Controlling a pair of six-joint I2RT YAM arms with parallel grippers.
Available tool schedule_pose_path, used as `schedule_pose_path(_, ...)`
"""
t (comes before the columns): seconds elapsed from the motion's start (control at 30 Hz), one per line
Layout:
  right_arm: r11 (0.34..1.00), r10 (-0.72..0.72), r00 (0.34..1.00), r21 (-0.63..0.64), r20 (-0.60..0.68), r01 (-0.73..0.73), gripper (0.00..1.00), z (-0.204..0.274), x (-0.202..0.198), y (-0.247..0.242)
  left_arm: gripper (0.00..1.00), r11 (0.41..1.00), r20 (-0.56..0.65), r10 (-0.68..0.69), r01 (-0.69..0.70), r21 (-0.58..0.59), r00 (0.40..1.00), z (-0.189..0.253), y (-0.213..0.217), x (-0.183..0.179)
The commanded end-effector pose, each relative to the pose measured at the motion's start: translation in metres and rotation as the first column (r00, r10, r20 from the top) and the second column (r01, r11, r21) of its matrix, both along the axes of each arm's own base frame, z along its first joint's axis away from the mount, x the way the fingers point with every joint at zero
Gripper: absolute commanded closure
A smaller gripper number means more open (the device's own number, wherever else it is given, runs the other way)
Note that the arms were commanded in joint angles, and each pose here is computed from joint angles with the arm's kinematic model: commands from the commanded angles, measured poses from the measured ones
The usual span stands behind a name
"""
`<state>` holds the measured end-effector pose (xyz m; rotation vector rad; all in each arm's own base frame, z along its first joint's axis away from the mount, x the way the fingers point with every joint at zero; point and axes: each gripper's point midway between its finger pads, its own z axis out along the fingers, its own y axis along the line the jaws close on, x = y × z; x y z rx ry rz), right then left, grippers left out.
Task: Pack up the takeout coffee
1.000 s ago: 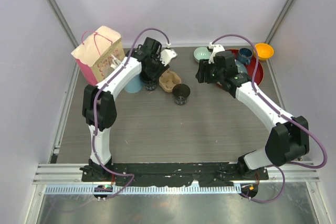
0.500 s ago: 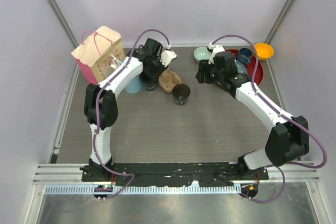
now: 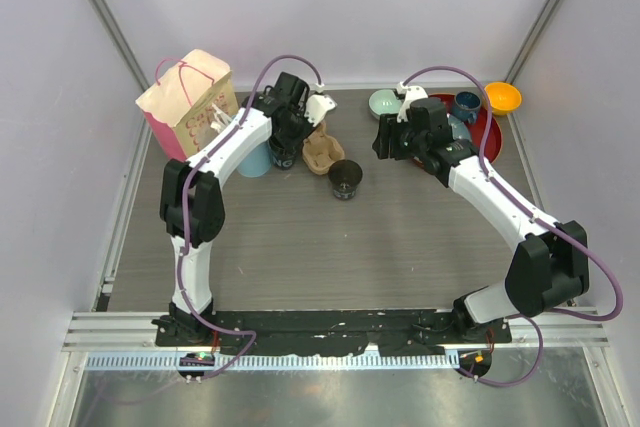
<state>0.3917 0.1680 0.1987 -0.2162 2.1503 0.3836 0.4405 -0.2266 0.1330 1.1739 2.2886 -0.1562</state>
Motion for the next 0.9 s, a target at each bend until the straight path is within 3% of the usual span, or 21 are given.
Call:
schedule_pose_path(0.0,1.0,0.02,1.0,0.01,0.024,-0.021,0.41,0.006,0.003,0.005,1.0,0.999,0.095,0.016,-0.011,-0.051,0.995,0.042,-0.002,0.007)
schedule_pose_path(0.23,0.992,0.052,0.999,0.114,0.013,-0.053,0.43,0.007,0.005,0.026,1.0,0.996,0.114,0.023,-0.012,-0.092,0.993,0.055,0.0,-0.006)
schedule_pose_path(0.4,0.951,0.06,0.998,0.303,0.029,-0.066,0.44,0.014,0.011,0.072,1.0,0.992,0.165,0.029,-0.008,-0.125,0.986,0.053,0.005,-0.017)
schedule_pose_path(0.53,0.892,0.082,0.997,0.445,0.009,-0.078,0.46,0.011,0.02,0.112,1.0,0.991,0.136,0.019,-0.001,-0.131,0.991,0.039,0.003,-0.024)
schedule_pose_path(0.87,0.843,0.163,0.987,0.521,-0.012,-0.133,0.47,-0.004,0.031,0.167,1.0,0.993,0.265,-0.039,0.066,-0.093,0.963,0.062,-0.002,-0.028)
